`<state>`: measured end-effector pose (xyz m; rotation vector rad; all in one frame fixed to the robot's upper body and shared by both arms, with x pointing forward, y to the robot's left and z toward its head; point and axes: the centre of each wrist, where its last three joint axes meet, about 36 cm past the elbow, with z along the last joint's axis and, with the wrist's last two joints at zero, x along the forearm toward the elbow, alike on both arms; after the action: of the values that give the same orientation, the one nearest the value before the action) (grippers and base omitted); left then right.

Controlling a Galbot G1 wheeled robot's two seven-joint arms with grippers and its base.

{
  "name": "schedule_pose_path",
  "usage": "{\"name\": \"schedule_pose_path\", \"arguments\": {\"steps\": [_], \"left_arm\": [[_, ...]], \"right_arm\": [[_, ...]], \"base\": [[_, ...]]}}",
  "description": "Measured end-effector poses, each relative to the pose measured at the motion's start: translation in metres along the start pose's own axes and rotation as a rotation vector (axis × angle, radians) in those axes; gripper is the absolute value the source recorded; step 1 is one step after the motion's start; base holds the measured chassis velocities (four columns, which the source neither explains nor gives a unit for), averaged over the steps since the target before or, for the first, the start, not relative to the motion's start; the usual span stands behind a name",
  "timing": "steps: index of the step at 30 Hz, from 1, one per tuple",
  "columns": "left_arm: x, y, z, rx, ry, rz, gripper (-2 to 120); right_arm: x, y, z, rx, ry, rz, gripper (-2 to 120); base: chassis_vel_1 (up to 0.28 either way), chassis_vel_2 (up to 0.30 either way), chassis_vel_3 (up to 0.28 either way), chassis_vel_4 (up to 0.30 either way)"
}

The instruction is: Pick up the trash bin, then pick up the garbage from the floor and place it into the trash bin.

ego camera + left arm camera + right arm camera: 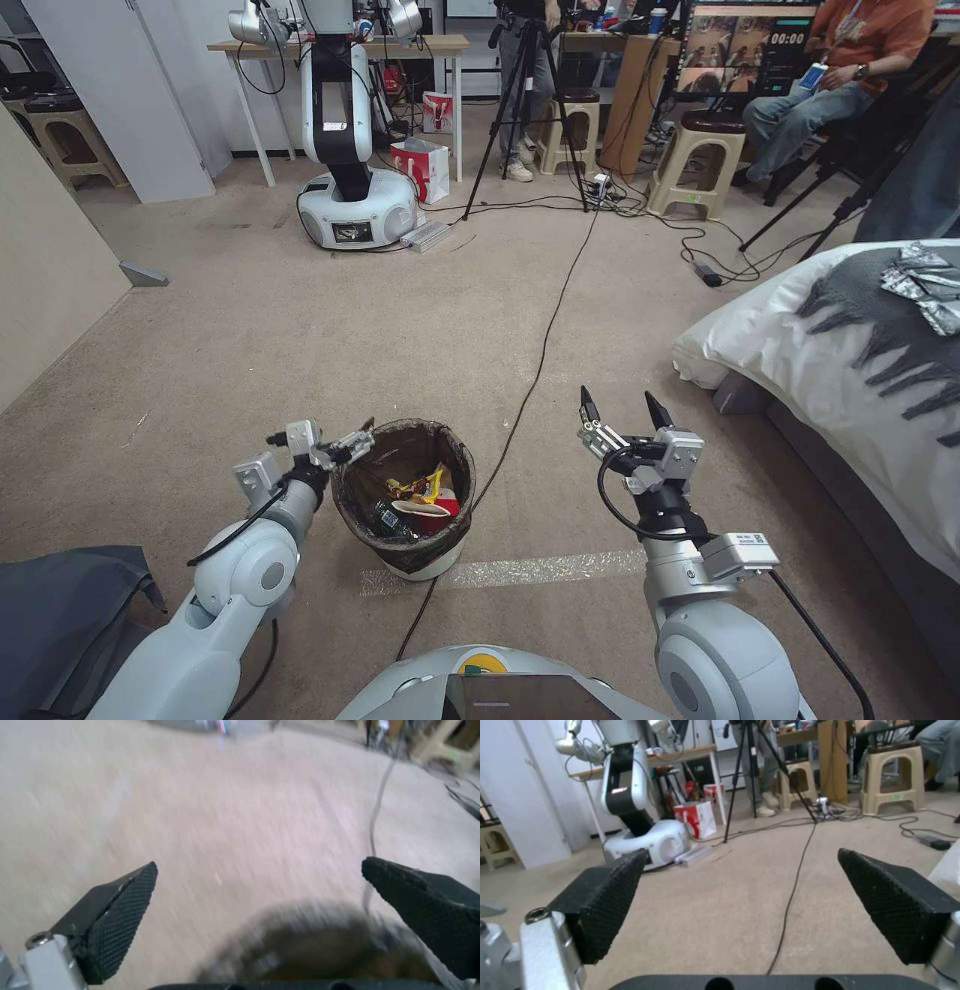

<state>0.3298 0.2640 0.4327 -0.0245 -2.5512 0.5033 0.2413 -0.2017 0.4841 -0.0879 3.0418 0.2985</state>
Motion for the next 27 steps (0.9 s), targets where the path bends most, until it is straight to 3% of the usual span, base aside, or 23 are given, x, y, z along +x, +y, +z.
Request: {"name": "schedule_pose_path", "arguments": {"steps": [3,5,6,7,9,13,16,20,27], "left_arm": [[0.016,-0.006,-0.016,-0.131,-0.212,-0.002,100],[0.019,-0.005,-0.018,-0.16,-0.246,-0.015,100],[0.029,-0.005,-0.024,-0.221,-0.333,-0.055,100],[0.029,-0.005,-0.024,-0.221,-0.333,-0.055,100],[0.05,-0.003,-0.032,-0.376,-0.513,-0.179,100],[0.064,-0.002,-0.021,-0.451,-0.569,-0.245,100],[0.071,-0.004,0.009,-0.455,-0.574,-0.308,100],[0.07,-0.003,0.024,-0.434,-0.574,-0.344,100],[0.055,0.002,0.048,-0.427,-0.545,-0.348,100]], "right_arm": [[-0.001,-0.001,0.0,0.008,-0.006,0.011,96],[-0.001,-0.002,0.0,0.011,-0.007,0.014,96],[-0.001,-0.005,0.001,0.029,-0.014,0.033,98],[-0.001,-0.005,0.001,0.029,-0.014,0.033,98],[0.0,-0.017,0.006,0.096,-0.05,0.113,100],[-0.002,-0.024,0.012,0.135,-0.055,0.172,100],[0.001,-0.028,0.023,0.184,-0.063,0.24,100],[0.008,-0.031,0.033,0.227,-0.084,0.254,100],[0.013,-0.029,0.046,0.273,-0.097,0.251,100]], "base": [[0.0,0.0,0.0,0.0],[0.0,0.0,0.0,0.0],[0.0,0.0,0.0,0.0],[0.0,0.0,0.0,0.0],[0.0,0.0,0.0,0.0],[0.0,0.0,0.0,0.0],[0.0,0.0,0.0,0.0],[0.0,0.0,0.0,0.0],[0.0,0.0,0.0,0.0]]}}
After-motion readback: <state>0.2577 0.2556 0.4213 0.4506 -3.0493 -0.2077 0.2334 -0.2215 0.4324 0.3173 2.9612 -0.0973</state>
